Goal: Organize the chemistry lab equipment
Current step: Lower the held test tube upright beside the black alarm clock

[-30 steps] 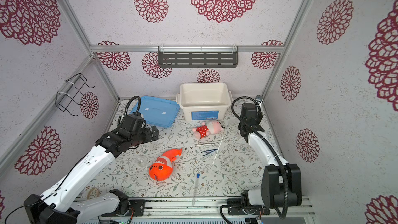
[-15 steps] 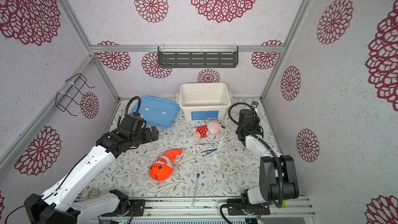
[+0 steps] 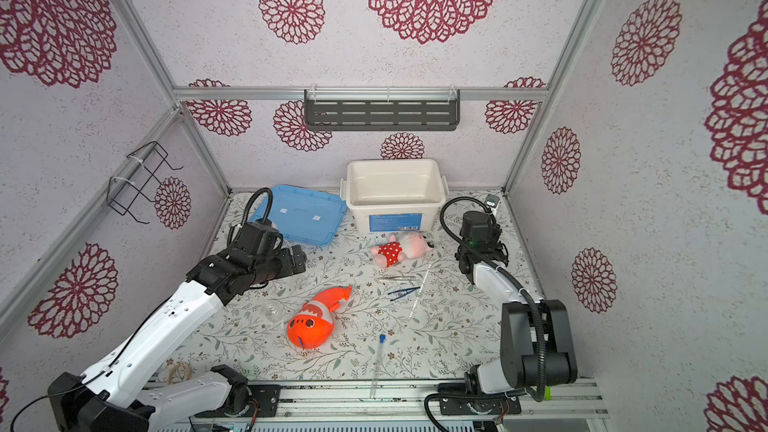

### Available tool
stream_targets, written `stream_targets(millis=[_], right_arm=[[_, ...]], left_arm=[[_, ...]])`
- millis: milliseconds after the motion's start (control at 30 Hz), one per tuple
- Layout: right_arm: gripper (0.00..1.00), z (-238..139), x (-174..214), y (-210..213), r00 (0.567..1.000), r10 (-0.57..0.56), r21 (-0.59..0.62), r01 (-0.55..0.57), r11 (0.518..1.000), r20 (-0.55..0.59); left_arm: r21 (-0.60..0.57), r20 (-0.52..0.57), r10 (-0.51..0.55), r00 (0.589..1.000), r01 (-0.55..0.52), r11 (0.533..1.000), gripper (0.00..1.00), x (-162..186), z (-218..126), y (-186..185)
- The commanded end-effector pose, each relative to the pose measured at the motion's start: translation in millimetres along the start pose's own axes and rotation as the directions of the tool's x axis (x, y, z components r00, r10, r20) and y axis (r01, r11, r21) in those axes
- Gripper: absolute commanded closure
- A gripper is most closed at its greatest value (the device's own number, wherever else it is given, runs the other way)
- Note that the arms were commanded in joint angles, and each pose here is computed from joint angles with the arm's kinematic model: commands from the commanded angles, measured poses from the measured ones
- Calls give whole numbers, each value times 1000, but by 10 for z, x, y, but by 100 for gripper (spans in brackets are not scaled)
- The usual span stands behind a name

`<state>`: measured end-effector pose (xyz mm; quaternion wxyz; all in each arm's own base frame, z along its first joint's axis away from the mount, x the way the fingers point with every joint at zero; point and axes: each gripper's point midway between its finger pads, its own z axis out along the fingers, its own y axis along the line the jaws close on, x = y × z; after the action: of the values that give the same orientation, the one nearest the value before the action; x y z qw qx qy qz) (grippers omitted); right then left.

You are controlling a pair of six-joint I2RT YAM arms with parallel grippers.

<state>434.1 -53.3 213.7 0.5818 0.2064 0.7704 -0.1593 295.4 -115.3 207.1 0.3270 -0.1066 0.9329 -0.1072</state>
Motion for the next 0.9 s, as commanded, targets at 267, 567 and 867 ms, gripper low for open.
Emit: stream_targets(millis=[267,567,867], right_arm=[[86,-1,85,-78,999,-22,18,22,1000,46],[86,-116,131,-131,998,24,-3,-23,1000,62],[85,-153,73,-96,995,46,-28,-44,999,85]], left_arm=[[2,-7,-26,1000,26,1000,3,20,23,12],[-5,-13,-24,1000,24,1000,3,25,53,13],[-4,-21,-30,999,30,1000,3,42,80,10]])
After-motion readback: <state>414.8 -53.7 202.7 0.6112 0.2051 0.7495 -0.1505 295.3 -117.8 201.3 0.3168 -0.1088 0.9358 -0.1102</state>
